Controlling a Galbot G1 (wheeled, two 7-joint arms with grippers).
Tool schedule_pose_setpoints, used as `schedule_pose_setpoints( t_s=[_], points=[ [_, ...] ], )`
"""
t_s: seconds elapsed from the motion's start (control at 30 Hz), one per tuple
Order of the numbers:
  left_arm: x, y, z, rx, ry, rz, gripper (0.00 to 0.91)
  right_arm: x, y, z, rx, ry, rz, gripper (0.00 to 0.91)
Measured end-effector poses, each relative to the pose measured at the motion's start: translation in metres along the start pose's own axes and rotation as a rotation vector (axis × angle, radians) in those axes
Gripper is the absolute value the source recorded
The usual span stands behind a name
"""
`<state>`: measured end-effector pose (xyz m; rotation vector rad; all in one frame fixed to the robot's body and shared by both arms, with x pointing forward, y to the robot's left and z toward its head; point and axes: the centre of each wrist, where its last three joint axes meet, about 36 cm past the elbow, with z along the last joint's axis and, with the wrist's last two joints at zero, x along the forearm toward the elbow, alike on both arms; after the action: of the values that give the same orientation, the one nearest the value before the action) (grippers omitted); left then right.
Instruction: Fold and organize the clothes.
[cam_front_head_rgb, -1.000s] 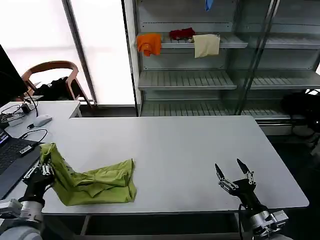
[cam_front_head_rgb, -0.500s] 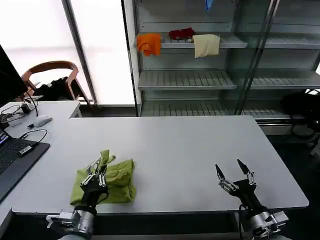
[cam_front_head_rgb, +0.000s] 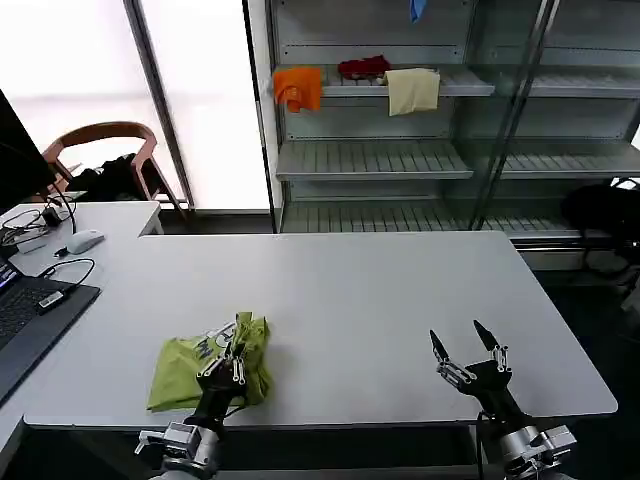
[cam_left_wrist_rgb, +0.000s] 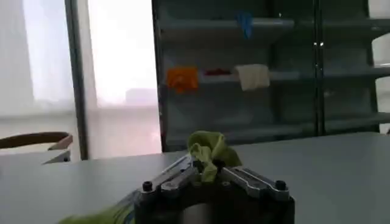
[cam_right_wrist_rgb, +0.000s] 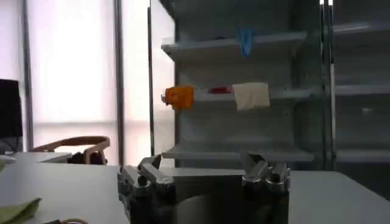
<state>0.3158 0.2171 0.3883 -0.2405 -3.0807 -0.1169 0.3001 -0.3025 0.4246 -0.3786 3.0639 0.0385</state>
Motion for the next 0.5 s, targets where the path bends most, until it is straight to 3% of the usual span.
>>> schedule_pose_setpoints(
  t_s=[0.23, 0.3, 0.33, 0.37, 0.4, 0.5],
  points=[
    [-0.004, 0.009, 0.008, -0.034, 0.017, 0.0, 0.01, -0.002, 0.002, 0.0, -0.003, -0.004, -0.004, 0.907],
    [-0.005, 0.011, 0.011, -0.045, 0.023, -0.001, 0.081, -0.002, 0.003, 0.001, -0.003, -0.004, -0.006, 0.907],
    [-0.006, 0.012, 0.013, -0.05, 0.024, -0.002, 0.171, -0.002, 0.003, 0.001, -0.003, -0.004, -0.008, 0.907],
    [-0.007, 0.012, 0.014, -0.056, 0.025, -0.004, 0.322, -0.002, 0.004, 0.001, -0.003, -0.003, -0.009, 0.907],
    [-0.008, 0.012, 0.015, -0.06, 0.026, -0.005, 0.907, -0.002, 0.004, 0.001, -0.003, -0.002, -0.009, 0.907],
    [-0.011, 0.012, 0.018, -0.078, 0.031, -0.012, 0.907, -0.002, 0.004, 0.002, -0.002, -0.001, -0.008, 0.907]
  ],
)
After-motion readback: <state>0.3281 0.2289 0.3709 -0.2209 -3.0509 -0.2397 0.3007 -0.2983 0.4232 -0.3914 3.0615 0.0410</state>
